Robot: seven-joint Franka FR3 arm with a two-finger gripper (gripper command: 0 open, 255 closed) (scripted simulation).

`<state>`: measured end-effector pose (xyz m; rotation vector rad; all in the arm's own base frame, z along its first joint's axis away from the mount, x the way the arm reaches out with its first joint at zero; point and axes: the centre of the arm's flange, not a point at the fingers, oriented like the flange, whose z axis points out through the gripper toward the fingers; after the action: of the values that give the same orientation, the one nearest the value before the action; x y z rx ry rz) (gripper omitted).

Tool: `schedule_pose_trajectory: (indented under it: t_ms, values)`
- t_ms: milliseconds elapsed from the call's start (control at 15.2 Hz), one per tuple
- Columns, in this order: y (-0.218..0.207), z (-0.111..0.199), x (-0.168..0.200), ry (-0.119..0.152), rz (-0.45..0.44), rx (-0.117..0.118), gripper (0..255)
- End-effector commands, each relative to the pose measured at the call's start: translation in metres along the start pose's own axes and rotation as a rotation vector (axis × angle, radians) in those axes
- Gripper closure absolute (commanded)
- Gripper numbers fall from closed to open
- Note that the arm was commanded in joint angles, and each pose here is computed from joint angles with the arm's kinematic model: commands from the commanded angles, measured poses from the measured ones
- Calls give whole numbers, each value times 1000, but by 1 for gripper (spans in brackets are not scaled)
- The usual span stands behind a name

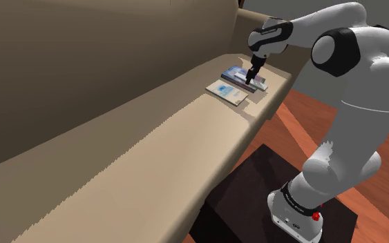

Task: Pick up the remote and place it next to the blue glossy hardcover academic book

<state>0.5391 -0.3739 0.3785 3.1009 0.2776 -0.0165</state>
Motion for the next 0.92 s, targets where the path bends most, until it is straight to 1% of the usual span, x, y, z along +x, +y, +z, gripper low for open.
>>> schedule_pose_trajectory:
  t_ms: [0, 792, 858]
  values:
    - [5, 9, -2, 0, -2, 0, 255]
    - [4, 74, -1, 0, -2, 0, 255]
    - [4, 74, -1, 0, -2, 0, 255]
